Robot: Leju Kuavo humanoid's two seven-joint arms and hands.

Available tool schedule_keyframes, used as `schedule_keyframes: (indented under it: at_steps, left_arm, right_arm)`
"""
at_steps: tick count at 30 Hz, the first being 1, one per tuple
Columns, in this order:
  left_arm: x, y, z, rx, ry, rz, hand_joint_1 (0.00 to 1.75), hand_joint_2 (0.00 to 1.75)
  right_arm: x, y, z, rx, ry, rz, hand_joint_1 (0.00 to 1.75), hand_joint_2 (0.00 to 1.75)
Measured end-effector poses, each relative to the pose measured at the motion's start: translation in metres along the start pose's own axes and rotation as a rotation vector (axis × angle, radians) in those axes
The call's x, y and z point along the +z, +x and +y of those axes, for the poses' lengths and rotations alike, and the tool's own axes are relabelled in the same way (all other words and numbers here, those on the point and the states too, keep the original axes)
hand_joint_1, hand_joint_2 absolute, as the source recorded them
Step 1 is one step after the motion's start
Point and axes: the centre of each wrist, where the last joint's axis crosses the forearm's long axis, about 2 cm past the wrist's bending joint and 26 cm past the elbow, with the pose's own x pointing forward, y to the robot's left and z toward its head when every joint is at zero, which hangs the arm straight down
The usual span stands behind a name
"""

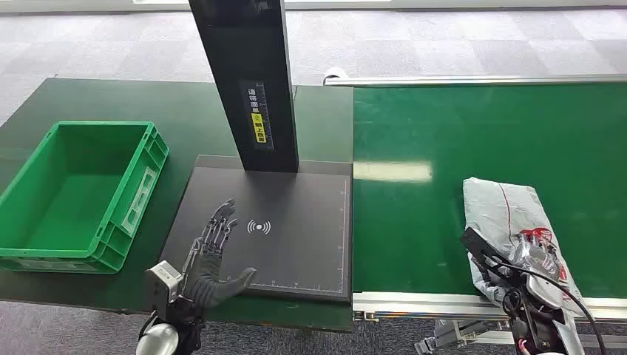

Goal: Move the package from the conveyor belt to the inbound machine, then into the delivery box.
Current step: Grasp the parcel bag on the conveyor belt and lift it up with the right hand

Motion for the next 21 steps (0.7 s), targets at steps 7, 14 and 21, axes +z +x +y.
schedule_keyframes:
  at_steps: [7, 14, 21]
  left_arm:
    - [0.003, 0.000, -0.001, 0.005, 0.007, 0.004, 0.00, 1.75]
    - [0.010, 0.002, -0.002, 0.008, 0.014, 0.012, 0.00, 1.75]
    - [0.016, 0.005, 0.000, 0.008, 0.031, 0.002, 0.00, 1.75]
  right_arm:
    - [-0.003, -0.002, 0.000, -0.021, 0.009, -0.024, 1.75, 1.75]
    - [-0.002, 0.003, -0.001, -0.057, -0.017, -0.112, 1.75, 1.75]
    - [0.004, 0.015, -0.009, -0.198, -0.147, -0.268, 1.75, 1.75]
